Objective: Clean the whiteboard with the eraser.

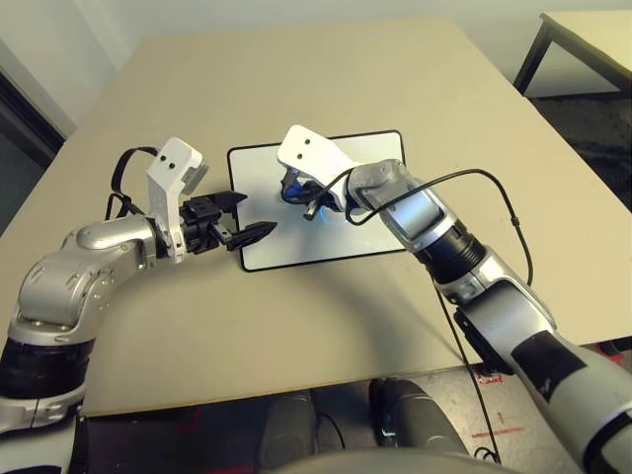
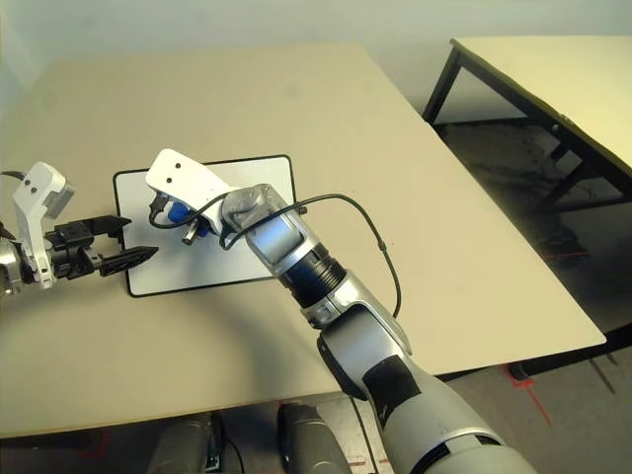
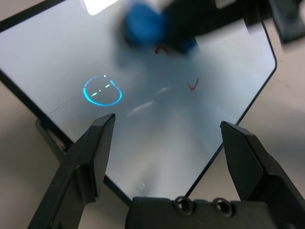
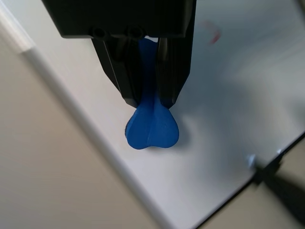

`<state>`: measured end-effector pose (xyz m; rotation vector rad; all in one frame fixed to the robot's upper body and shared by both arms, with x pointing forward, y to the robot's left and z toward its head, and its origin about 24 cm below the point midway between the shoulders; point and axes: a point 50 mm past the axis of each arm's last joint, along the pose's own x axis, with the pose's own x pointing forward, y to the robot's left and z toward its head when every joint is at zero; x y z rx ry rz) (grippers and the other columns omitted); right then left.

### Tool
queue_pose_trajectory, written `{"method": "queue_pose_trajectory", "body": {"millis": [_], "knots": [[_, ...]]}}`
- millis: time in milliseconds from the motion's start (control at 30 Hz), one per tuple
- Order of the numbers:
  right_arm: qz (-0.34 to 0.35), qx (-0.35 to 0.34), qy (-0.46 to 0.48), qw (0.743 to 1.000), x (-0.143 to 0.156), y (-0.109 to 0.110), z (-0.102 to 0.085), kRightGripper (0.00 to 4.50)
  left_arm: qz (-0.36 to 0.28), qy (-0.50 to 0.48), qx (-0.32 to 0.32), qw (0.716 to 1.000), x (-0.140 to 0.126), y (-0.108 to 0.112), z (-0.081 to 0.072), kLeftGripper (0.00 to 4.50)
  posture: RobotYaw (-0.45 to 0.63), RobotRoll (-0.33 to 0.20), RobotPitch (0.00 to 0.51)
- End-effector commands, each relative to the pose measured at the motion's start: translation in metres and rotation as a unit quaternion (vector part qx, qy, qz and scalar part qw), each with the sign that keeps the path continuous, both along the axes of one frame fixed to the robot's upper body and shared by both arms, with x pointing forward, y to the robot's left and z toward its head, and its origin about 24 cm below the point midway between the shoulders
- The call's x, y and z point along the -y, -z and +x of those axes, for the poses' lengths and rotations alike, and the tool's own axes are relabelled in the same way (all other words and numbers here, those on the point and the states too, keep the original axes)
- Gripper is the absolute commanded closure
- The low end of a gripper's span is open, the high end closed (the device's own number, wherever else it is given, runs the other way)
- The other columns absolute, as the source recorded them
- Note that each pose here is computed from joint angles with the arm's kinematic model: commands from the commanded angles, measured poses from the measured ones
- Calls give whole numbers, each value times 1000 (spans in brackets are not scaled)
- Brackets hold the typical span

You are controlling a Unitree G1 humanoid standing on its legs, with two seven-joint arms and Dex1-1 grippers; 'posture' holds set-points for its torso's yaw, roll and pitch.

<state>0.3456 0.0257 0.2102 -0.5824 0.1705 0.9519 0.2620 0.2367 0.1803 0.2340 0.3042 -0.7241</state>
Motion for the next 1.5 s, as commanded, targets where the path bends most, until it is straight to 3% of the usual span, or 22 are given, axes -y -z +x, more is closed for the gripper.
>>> {"method": "queue_pose_trajectory", "body": {"millis": [33, 267, 567, 733, 867, 1033, 1133, 1333, 1500], "knots": [[-24, -31, -19, 999, -2, 21, -9, 4136, 1, 4, -8, 1000, 3, 2, -2, 0, 72, 0, 121], [-59, -64, -52, 995, -2, 48, -31, 4143, 0, 2, -9, 1000, 3, 2, -3, 0, 72, 0, 124], [-6, 3, 8, 1000, -1, 11, 1, 4143, -1, 3, -9, 1000, 5, 3, -4, 0, 73, 0, 124], [-28, -4, 16, 999, 6, 19, 5, 4143, -1, 2, -9, 1000, 4, 3, -4, 0, 74, 0, 124], [-65, -38, -5, 997, 11, 41, -9, 4143, -1, 2, -10, 1000, 4, 3, -4, 0, 72, 0, 124], [-88, -56, -18, 994, 14, 52, -21, 4143, -1, 5, -10, 1000, 4, 4, -3, 0, 65, 0, 122], [-87, -53, -14, 995, 15, 50, -19, 4143, 0, 6, -10, 1000, 5, 3, -2, 0, 64, 0, 120], [-54, -2, 34, 998, 21, 20, 8, 4144, 0, 9, -9, 1000, 5, 3, -1, 0, 64, 0, 114], [-60, -12, 21, 998, 18, 28, 3, 4144, -1, 10, -9, 1000, 6, 3, -1, 0, 65, 0, 111]]}}
